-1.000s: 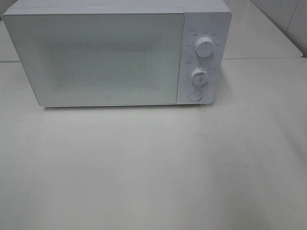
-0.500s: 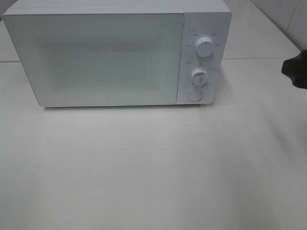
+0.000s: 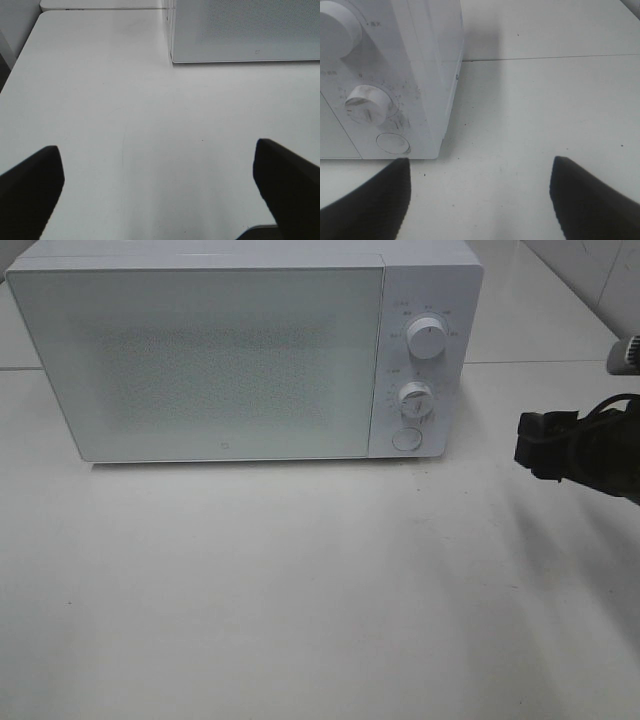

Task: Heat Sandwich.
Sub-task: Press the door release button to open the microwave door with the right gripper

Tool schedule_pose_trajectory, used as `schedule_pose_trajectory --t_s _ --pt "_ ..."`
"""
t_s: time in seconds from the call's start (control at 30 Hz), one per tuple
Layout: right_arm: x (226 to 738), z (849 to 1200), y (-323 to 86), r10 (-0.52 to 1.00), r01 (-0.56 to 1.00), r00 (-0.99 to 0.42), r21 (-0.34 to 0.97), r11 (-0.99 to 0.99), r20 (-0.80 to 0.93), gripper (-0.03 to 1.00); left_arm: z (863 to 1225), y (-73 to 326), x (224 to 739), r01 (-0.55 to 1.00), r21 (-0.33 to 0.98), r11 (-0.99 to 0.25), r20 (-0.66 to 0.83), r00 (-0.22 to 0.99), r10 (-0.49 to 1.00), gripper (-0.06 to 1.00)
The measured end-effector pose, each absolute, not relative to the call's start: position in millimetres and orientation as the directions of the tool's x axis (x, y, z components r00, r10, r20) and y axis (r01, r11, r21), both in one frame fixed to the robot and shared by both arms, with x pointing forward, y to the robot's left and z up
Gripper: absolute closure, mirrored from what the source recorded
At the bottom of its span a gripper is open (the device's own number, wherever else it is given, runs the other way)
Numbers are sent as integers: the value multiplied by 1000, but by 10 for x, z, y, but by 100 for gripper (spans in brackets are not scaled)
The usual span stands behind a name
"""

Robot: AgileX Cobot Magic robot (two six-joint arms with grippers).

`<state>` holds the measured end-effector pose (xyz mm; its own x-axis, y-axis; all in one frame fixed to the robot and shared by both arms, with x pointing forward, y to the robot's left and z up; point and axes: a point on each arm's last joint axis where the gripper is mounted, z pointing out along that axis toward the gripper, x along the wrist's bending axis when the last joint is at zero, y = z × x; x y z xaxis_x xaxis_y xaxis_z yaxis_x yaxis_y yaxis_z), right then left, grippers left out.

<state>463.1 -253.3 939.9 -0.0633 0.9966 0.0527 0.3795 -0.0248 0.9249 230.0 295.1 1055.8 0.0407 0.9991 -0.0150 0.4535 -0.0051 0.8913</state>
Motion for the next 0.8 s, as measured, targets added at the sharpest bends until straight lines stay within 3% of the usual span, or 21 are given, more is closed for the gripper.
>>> schedule_pose_trajectory --t_s 0.37,0.8 --pt "4602 9147 -2113 995 322 -91 944 67 -40 22 10558 2951 2300 453 891 -5 -15 41 999 -3" --pt "4564 9012 -1794 993 345 -113 936 68 -31 22 10558 2951 2300 453 891 -5 -15 41 999 -3"
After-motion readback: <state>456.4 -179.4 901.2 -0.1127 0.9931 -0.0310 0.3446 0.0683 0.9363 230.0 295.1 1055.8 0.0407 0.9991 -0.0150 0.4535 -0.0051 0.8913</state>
